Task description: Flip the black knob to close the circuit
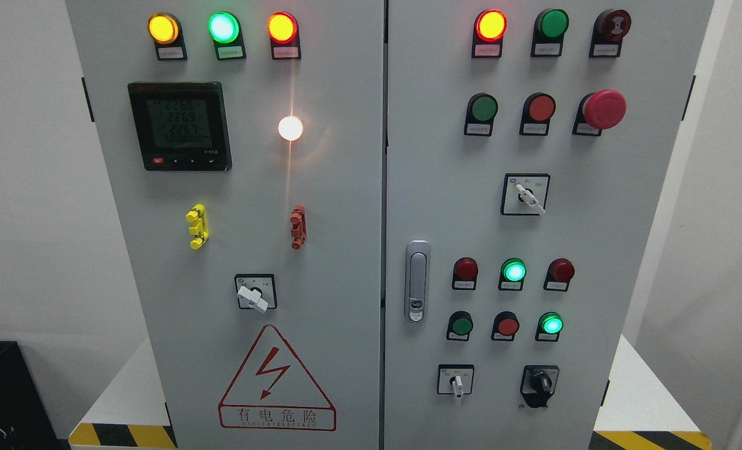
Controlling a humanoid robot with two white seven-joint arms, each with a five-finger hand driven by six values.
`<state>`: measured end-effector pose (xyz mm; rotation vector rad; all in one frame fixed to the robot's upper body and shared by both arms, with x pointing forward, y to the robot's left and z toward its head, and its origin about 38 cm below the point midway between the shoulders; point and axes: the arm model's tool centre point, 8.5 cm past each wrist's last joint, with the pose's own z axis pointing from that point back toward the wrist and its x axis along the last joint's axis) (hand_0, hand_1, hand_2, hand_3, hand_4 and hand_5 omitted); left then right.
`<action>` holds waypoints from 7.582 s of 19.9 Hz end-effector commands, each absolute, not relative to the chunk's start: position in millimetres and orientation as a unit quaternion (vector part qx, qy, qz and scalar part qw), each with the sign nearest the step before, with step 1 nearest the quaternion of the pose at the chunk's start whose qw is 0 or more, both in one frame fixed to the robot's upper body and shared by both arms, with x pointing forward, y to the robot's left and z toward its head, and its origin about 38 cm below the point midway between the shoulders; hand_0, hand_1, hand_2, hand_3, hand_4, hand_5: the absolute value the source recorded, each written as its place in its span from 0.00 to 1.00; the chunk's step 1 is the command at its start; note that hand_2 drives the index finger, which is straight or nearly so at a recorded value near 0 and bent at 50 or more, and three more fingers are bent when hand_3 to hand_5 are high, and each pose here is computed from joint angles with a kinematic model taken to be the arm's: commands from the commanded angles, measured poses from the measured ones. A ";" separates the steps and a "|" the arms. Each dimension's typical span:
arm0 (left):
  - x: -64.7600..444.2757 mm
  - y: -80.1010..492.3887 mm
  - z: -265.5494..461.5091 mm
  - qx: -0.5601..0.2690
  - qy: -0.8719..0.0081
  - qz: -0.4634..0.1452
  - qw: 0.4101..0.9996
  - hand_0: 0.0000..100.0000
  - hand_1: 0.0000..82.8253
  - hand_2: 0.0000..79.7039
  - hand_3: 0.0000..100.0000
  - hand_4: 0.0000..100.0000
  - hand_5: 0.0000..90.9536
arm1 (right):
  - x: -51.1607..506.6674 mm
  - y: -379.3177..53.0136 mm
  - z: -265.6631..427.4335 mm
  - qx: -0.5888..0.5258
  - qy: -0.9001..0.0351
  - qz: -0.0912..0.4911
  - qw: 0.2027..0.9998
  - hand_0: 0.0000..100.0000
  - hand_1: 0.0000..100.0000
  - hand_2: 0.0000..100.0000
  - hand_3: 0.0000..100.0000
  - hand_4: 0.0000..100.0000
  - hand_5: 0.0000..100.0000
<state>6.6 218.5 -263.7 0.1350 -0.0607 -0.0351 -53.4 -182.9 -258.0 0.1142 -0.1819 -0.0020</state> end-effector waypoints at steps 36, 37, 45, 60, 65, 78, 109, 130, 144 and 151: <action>1.7 217.2 -264.2 0.066 -0.033 -0.016 0.997 0.12 0.67 0.00 0.00 0.00 0.00 | 174.2 -199.0 -162.0 -0.048 -0.472 0.149 0.867 0.00 0.12 0.31 0.50 0.42 0.31; 1.7 217.2 -264.2 0.066 -0.033 -0.016 0.997 0.12 0.67 0.00 0.00 0.00 0.00 | 182.3 -201.9 -154.3 -0.057 -0.484 0.155 0.859 0.00 0.12 0.32 0.52 0.44 0.33; 1.7 217.2 -264.2 0.066 -0.033 -0.016 0.997 0.12 0.67 0.00 0.00 0.00 0.00 | 227.0 -211.4 -100.1 -0.130 -0.553 0.203 0.798 0.00 0.12 0.47 0.69 0.61 0.55; 1.7 217.2 -264.2 0.066 -0.033 -0.016 0.997 0.12 0.67 0.00 0.00 0.00 0.00 | 283.5 -229.4 -5.3 -0.324 -0.588 0.292 0.681 0.00 0.03 0.84 1.00 0.91 0.95; 2.7 217.2 -264.2 0.066 -0.034 -0.016 0.997 0.12 0.67 0.00 0.00 0.00 0.00 | 302.3 -235.8 19.9 -0.376 -0.583 0.303 0.654 0.00 0.00 0.86 1.00 0.94 0.98; 1.7 217.2 -264.2 0.066 -0.033 -0.016 0.997 0.12 0.67 0.00 0.00 0.00 0.00 | 342.1 -239.9 76.0 -0.477 -0.568 0.318 0.590 0.00 0.00 0.87 1.00 0.96 1.00; 1.7 217.2 -264.2 0.066 -0.033 -0.016 0.997 0.12 0.67 0.00 0.00 0.00 0.00 | 419.4 -249.5 155.7 -0.529 -0.546 0.297 0.578 0.00 0.00 0.87 1.00 0.97 1.00; 2.7 217.2 -264.2 0.066 -0.034 -0.016 0.997 0.12 0.67 0.00 0.00 0.00 0.00 | 425.2 -270.7 159.8 -0.544 -0.534 0.275 0.586 0.00 0.00 0.88 1.00 0.97 1.00; 1.7 217.2 -264.2 0.066 -0.033 -0.016 0.997 0.12 0.67 0.00 0.00 0.00 0.00 | 423.6 -284.5 157.9 -0.551 -0.525 0.263 0.593 0.00 0.00 0.87 1.00 0.97 1.00; 1.7 217.2 -264.2 0.066 -0.033 -0.016 0.997 0.12 0.67 0.00 0.00 0.00 0.00 | 426.6 -284.2 164.5 -0.550 -0.532 0.256 0.590 0.00 0.00 0.87 1.00 0.97 1.00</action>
